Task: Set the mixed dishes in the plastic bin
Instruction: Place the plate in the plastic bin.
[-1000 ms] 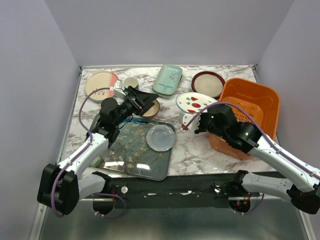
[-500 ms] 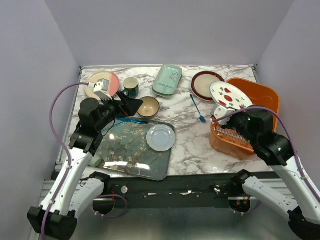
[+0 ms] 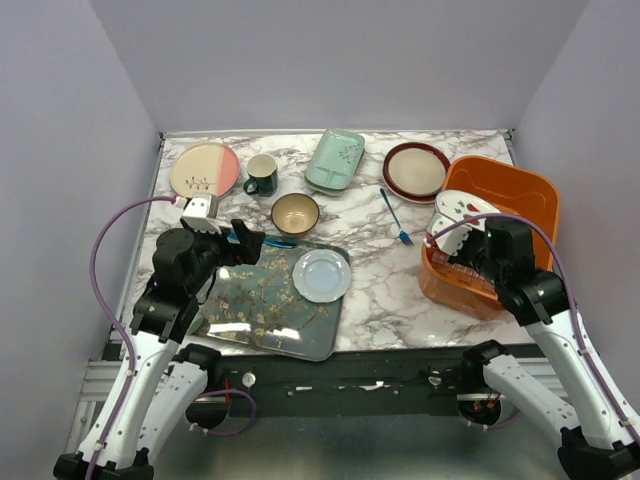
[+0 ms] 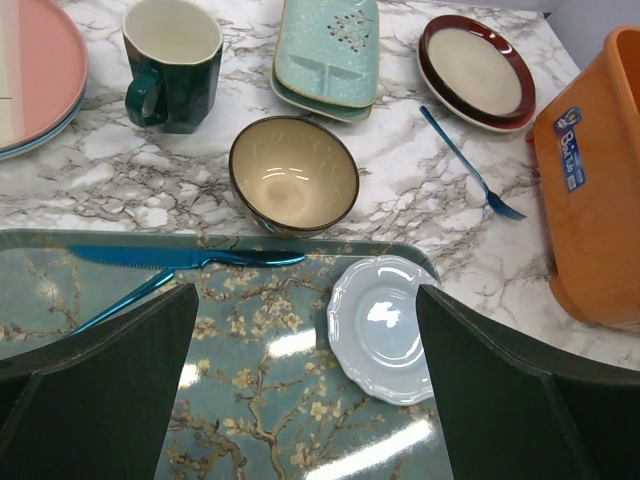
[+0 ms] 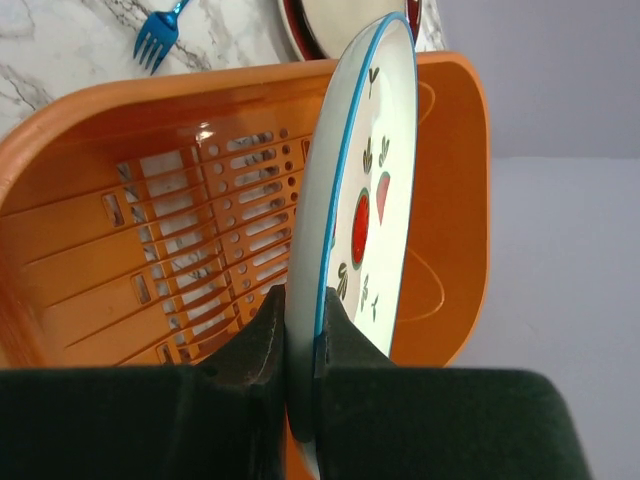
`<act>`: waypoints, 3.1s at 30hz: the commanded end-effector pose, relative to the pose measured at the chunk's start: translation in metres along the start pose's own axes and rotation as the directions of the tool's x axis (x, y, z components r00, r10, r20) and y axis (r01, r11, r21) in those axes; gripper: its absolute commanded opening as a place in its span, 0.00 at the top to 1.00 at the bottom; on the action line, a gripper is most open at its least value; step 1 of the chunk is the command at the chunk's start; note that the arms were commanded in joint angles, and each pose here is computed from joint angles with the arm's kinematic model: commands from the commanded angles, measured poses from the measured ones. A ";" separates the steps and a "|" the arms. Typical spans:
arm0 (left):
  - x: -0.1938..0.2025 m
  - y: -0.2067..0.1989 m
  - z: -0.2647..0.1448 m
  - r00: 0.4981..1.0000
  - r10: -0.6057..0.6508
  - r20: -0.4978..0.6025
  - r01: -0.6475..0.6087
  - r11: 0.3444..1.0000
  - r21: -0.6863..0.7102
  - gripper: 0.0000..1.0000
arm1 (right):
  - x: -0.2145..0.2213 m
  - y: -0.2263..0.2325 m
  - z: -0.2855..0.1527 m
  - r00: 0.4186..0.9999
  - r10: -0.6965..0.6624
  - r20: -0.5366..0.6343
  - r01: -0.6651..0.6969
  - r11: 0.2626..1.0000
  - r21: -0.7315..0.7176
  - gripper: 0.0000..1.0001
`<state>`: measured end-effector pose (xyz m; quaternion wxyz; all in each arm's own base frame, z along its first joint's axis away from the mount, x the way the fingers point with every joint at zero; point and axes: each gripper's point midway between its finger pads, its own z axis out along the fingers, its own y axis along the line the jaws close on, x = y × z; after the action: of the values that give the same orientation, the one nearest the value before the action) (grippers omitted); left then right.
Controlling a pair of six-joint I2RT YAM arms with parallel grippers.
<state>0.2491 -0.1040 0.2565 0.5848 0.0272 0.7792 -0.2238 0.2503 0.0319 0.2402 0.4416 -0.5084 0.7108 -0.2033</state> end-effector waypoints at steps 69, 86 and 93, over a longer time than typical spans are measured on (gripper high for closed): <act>-0.009 -0.003 -0.006 0.998 0.051 0.048 -0.052 0.998 0.030 0.01 | 0.118 -0.013 0.147 0.985 -0.072 -0.158 0.051 0.989 -0.136 0.41; -0.010 -0.004 -0.008 0.997 0.051 0.051 -0.053 0.998 0.037 0.01 | 0.128 0.019 0.148 0.984 -0.012 -0.179 -0.023 0.981 -0.192 0.21; -0.009 -0.005 -0.008 0.998 0.048 0.050 -0.050 0.998 0.040 0.01 | 0.127 0.020 0.145 0.982 0.013 -0.188 -0.050 0.980 -0.193 0.05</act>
<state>0.2451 -0.1010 0.2651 0.6017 0.0422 0.7669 -0.2194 0.3455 -0.0503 0.0890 0.3142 -0.5297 0.7698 -0.1674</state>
